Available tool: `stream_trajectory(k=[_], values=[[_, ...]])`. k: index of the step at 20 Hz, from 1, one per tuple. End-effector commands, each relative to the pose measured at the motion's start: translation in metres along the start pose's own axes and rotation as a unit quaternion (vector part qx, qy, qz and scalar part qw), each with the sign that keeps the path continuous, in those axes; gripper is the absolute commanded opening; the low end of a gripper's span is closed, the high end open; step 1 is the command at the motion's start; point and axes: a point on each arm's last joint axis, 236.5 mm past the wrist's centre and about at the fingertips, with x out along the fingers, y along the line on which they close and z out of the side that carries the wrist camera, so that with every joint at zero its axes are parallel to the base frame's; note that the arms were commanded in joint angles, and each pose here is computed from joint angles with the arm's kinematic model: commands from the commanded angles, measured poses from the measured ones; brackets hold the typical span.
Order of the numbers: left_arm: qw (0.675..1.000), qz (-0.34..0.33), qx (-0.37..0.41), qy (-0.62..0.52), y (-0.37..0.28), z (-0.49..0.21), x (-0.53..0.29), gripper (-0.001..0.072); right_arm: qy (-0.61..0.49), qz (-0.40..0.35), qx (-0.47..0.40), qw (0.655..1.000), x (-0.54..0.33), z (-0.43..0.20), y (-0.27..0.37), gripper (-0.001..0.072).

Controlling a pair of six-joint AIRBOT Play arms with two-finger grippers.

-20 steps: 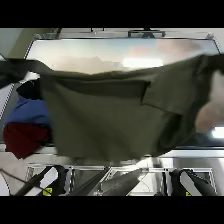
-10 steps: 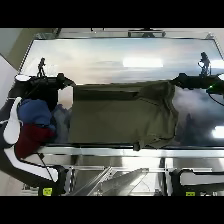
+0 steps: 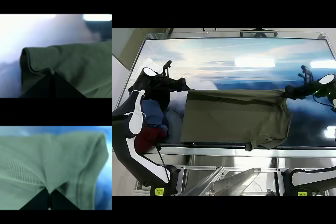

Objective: Fold the shirts.

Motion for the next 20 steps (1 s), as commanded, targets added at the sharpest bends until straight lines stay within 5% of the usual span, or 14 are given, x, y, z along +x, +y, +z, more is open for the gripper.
stream_trajectory(k=[1, 5, 6, 7, 8, 9, 13, 20], values=[[0.996, 0.083, -0.002, 0.041, 0.020, -0.018, 0.008, 0.0007, 0.033, -0.037, -0.004, 0.999, 0.015, -0.019, -0.019, 0.0028], [0.996, 0.077, 0.016, 0.044, 0.001, -0.019, 0.018, 0.0015, 0.030, -0.038, -0.004, 0.999, 0.023, -0.016, -0.020, 0.0030], [0.996, 0.074, 0.016, 0.051, -0.002, -0.023, 0.016, 0.0175, 0.032, -0.036, 0.002, 0.999, 0.020, -0.017, -0.017, 0.0137], [0.996, 0.071, 0.019, 0.058, -0.006, -0.024, 0.012, 0.0398, 0.034, -0.033, 0.013, 0.999, 0.013, -0.016, -0.013, 0.0397], [0.995, 0.069, 0.023, 0.062, -0.011, -0.022, 0.002, 0.0642, 0.036, -0.029, 0.016, 0.999, 0.002, -0.015, -0.007, 0.0495], [0.996, 0.067, 0.024, 0.062, -0.015, -0.019, -0.012, 0.0705, 0.034, -0.026, 0.017, 0.999, -0.011, -0.013, 0.000, 0.0495], [0.993, 0.062, 0.006, 0.102, -0.011, -0.051, -0.063, 0.0688, -0.001, -0.034, 0.040, 0.999, -0.082, -0.020, 0.002, 0.0490], [0.971, 0.048, -0.130, 0.194, 0.045, -0.222, -0.045, 0.0688, -0.017, -0.045, 0.259, 0.965, -0.104, -0.165, -0.025, 0.0489]])
